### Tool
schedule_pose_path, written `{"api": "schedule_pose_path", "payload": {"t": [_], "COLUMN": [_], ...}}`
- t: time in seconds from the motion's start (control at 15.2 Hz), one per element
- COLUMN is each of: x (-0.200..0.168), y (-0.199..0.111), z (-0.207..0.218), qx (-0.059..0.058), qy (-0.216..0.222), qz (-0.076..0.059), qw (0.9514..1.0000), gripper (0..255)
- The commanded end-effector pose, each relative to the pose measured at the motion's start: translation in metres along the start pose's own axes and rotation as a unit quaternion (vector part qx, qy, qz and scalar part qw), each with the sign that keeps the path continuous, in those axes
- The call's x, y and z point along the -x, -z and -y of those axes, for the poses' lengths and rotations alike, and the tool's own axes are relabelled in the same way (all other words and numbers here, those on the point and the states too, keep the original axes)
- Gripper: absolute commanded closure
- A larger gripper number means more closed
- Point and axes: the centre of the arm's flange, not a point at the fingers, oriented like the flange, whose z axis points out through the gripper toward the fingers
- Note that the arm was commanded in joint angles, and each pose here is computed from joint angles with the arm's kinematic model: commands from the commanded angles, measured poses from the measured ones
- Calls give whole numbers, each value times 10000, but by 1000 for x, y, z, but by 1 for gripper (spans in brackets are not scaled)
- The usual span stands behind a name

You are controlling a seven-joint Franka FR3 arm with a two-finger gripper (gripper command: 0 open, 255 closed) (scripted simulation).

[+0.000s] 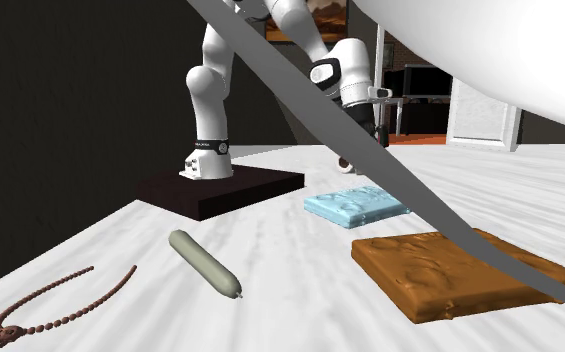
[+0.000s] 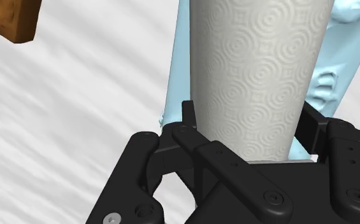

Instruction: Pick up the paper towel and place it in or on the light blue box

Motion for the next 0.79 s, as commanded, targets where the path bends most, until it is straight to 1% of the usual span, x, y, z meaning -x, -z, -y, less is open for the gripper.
{"api": "schedule_pose_path", "payload": {"t": [0.0,0.59,0.73], "x": [-1,-1,-1], "y": [-10,-56,-60], "z": [3,13,14], "qx": [1,1,1], "qy": [-5,-5,-6], "qz": [0,0,0], "qw": [10000,10000,10000], "gripper": [255,255,255]}}
